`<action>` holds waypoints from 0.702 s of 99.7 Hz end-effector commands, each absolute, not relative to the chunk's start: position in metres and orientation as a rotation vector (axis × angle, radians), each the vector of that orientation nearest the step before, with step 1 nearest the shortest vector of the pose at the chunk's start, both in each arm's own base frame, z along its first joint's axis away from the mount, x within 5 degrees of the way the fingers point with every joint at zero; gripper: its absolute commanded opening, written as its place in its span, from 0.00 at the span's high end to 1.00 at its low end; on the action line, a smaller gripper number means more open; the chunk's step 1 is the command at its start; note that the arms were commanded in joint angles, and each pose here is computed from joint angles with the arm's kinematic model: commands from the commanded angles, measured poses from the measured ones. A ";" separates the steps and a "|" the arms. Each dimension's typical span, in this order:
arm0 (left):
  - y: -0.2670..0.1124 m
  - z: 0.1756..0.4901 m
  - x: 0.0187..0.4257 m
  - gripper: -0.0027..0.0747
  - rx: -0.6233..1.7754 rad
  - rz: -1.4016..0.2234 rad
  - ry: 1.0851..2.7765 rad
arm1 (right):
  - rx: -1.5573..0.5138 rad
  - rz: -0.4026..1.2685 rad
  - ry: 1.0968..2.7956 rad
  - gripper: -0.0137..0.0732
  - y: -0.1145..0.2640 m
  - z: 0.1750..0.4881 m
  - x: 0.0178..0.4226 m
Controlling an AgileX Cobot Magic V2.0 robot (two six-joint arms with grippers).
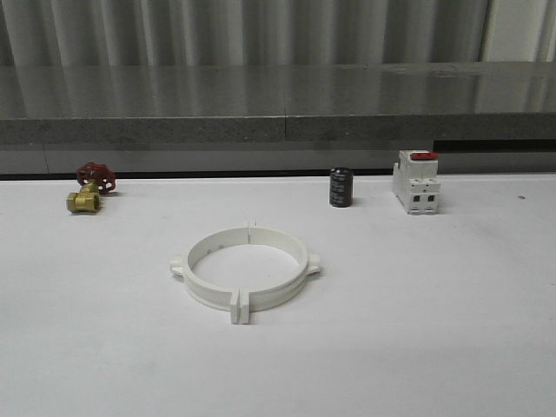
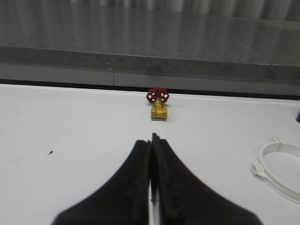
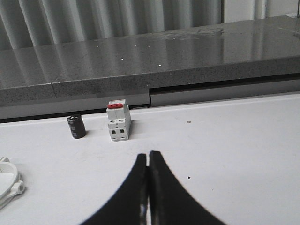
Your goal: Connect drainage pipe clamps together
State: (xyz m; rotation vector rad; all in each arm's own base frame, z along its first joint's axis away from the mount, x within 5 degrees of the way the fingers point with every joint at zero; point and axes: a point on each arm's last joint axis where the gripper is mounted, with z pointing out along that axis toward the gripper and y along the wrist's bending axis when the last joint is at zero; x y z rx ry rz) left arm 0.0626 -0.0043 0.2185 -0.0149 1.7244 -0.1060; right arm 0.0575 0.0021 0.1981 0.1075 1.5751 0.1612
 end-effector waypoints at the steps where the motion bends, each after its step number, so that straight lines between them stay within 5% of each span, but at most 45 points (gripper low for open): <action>1: -0.002 0.224 0.062 0.99 -0.062 -0.096 1.589 | 0.103 0.155 1.489 0.92 0.002 0.210 0.057; 70: -0.003 0.197 0.056 0.99 0.025 -0.051 1.529 | 0.103 0.155 1.489 0.92 0.002 0.210 0.057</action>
